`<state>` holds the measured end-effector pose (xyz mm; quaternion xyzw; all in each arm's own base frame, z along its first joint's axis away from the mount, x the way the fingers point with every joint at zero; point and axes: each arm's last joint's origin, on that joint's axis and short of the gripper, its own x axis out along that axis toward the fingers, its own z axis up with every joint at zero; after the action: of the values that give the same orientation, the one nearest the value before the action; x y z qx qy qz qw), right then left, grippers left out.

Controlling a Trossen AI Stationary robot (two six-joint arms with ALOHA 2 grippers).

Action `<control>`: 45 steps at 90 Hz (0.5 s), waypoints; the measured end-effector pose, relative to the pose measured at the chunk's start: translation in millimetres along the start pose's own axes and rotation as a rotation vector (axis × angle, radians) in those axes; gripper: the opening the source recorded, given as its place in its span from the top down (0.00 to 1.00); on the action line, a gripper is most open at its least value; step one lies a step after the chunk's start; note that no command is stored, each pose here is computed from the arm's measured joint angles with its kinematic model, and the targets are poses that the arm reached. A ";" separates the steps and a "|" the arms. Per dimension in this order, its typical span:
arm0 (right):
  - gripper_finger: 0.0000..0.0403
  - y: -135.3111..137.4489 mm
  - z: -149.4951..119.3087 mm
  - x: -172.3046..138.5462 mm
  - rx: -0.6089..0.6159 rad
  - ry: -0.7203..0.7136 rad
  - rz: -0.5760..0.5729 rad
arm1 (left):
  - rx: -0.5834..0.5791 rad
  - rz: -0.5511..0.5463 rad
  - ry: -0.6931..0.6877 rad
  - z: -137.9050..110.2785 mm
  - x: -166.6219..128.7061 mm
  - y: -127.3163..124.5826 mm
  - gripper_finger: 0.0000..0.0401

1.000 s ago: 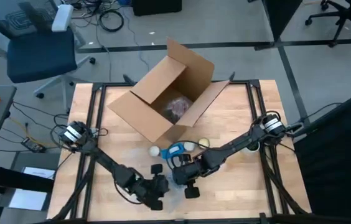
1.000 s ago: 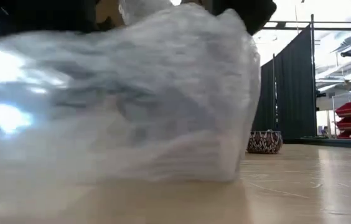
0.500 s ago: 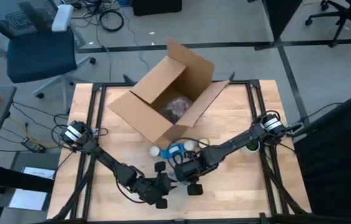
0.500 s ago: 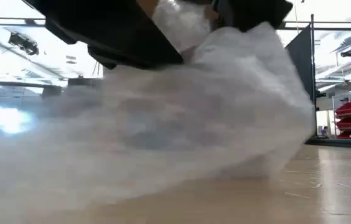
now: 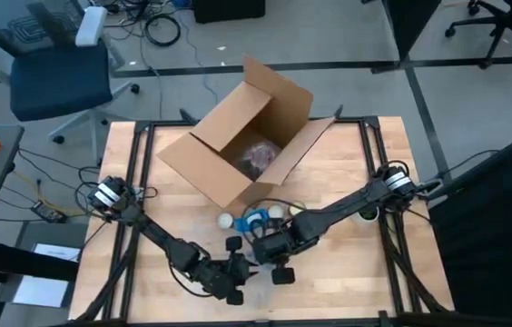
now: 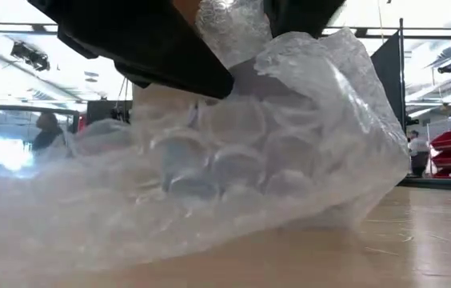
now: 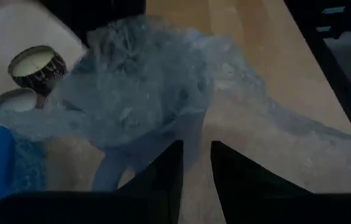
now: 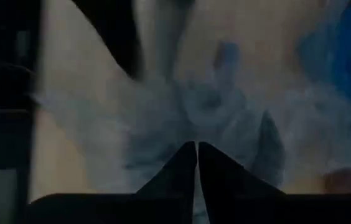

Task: Wrap mug
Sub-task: Wrap the purple mug with the bubble wrap

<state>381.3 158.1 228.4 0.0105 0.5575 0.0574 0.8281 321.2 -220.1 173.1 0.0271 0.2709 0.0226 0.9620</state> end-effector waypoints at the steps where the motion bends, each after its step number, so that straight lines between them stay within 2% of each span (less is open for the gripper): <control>1: 1.00 -0.7 -0.9 1.6 0.002 0.001 -0.003 | -0.001 -0.001 -0.002 0.2 0.0 -0.1 0.83; 16: 1.00 -6.8 -11.1 22.3 0.036 -0.013 0.016 | -0.011 -0.006 -0.016 1.7 0.2 -0.5 0.83; 27: 1.00 -7.1 -13.5 25.2 0.038 -0.010 0.027 | -0.024 -0.012 -0.035 3.7 0.2 -1.3 0.83; 36: 1.00 -5.2 -7.2 13.6 0.037 -0.004 0.026 | -0.034 -0.017 -0.048 5.2 0.1 -1.8 0.83; 45: 1.00 1.0 6.0 -11.9 0.024 -0.046 0.029 | -0.049 -0.025 -0.069 7.6 0.0 -2.5 0.83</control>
<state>382.3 158.1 241.8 0.0297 0.5389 0.0623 0.8395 325.2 -222.9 179.5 0.0008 0.2371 0.0163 0.9713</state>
